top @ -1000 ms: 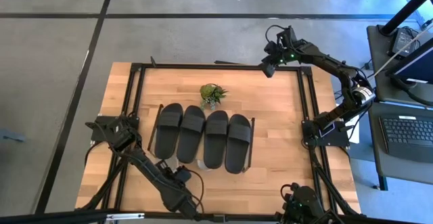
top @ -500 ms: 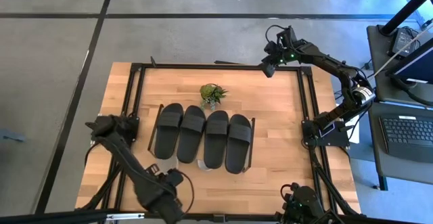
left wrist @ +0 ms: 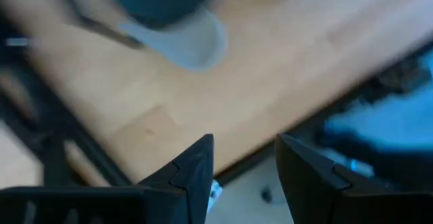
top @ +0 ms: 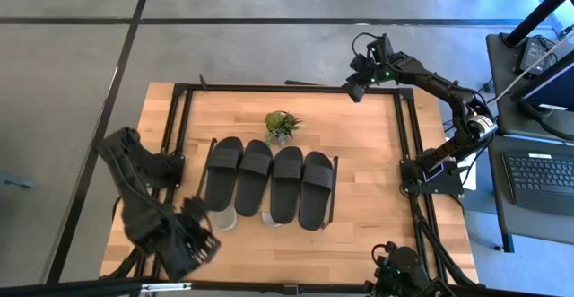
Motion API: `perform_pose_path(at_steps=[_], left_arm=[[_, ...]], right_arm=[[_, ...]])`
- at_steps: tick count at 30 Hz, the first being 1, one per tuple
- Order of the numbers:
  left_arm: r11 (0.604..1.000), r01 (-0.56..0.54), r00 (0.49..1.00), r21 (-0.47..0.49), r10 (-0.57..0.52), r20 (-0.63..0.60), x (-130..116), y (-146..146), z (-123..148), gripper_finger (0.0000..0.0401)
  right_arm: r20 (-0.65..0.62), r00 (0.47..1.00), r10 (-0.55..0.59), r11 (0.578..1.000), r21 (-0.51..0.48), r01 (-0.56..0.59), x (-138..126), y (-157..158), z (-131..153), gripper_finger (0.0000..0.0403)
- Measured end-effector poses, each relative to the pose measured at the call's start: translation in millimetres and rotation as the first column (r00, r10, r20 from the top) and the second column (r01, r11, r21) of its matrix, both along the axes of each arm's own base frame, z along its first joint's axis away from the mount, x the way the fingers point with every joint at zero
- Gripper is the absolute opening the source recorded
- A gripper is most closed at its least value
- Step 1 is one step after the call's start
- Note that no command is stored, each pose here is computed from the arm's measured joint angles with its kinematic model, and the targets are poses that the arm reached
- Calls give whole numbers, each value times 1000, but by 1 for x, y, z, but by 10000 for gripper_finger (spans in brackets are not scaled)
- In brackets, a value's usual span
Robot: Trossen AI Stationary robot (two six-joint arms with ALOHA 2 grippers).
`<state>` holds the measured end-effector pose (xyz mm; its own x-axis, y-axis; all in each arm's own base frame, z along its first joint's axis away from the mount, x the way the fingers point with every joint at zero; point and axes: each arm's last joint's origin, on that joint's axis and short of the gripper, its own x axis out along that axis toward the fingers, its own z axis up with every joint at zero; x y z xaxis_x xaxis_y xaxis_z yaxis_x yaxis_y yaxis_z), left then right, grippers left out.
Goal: Pick and place slides into the shelf
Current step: Adjust the shelf
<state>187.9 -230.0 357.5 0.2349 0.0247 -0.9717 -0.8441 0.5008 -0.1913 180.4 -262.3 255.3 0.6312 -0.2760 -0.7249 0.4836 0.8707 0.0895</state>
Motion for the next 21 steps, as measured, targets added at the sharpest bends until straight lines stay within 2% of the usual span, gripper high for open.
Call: perform_pose_path(at_steps=[1,6,9,16,21], left_arm=[[999,-38,999,6,38,2,-5,4,4,149],[973,-212,976,-90,216,37,-23,27,19,149],[956,-270,961,-116,275,22,-33,38,18,149],[948,-309,951,-71,309,-6,-52,73,-2,149],[948,-315,949,-53,314,-26,-71,99,-17,149]], right_arm=[[0,1000,0,1000,-1,0,0,0,0,165],[1,1000,-1,1000,0,1,0,0,0,165],[9,1000,-1,1000,-13,1,1,-1,1,165],[29,1000,-4,999,-38,5,2,-3,3,165],[46,998,-38,999,-12,38,2,-3,3,165]])
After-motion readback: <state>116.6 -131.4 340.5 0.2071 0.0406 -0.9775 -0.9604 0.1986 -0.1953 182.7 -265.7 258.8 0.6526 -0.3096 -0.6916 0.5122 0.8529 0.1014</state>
